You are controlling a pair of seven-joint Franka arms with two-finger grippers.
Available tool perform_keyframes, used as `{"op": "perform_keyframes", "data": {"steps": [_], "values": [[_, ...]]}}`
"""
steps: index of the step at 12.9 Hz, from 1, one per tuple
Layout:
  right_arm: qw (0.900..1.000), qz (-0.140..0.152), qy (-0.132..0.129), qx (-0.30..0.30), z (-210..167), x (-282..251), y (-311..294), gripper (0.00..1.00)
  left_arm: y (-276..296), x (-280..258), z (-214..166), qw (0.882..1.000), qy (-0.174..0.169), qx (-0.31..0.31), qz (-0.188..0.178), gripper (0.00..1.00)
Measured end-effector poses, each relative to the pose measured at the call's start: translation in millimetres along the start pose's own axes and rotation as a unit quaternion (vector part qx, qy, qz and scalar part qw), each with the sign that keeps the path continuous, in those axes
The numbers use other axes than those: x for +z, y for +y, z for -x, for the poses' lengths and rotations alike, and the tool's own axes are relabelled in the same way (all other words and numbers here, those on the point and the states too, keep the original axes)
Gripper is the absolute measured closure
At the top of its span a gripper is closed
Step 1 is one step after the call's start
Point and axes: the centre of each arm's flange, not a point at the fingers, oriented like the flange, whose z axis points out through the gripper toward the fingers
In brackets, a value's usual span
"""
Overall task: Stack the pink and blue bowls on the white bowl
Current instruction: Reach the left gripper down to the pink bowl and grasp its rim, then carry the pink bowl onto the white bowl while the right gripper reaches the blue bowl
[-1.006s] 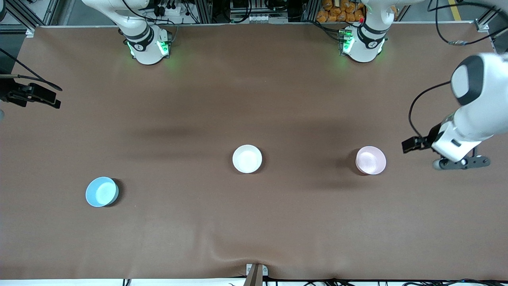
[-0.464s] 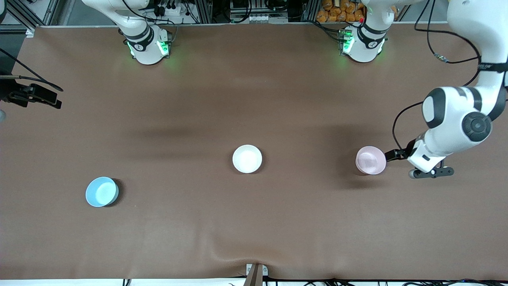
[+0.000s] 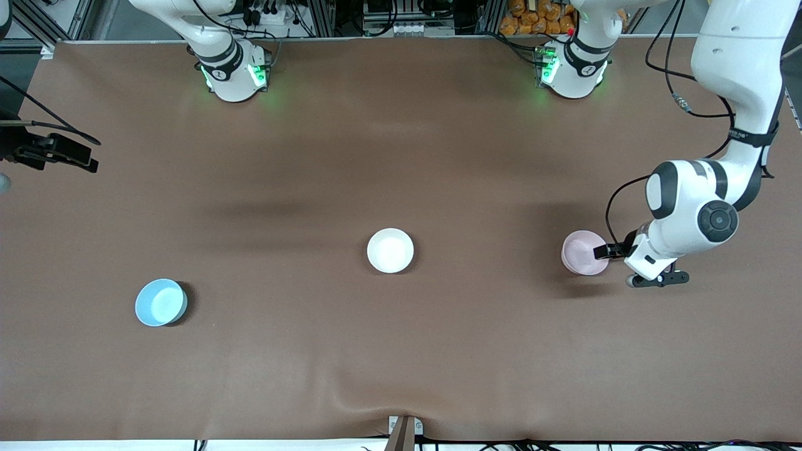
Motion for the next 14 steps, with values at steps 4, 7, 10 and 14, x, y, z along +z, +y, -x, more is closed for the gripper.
{"op": "perform_keyframes", "data": {"steps": [4, 7, 10, 14], "values": [[1.000, 0.000, 0.002, 0.002, -3.5, 6.0, 1.9, 0.00, 3.6, 8.1, 1.1, 1.000, -0.006, 0.003, 0.001, 0.37], [1.000, 0.002, -0.003, 0.015, -14.9, 22.4, 16.2, 0.00, 8.5, 10.0, 3.1, 1.000, -0.008, 0.007, 0.002, 0.71], [1.000, 0.002, -0.008, 0.030, -39.4, 55.4, 34.7, 0.00, 14.8, 2.5, 3.4, 1.000, -0.005, 0.012, 0.005, 0.96], [1.000, 0.004, -0.001, 0.031, -86.0, 118.8, 37.8, 0.00, 62.9, -52.4, 13.6, 0.999, -0.006, 0.026, 0.030, 0.97]]}}
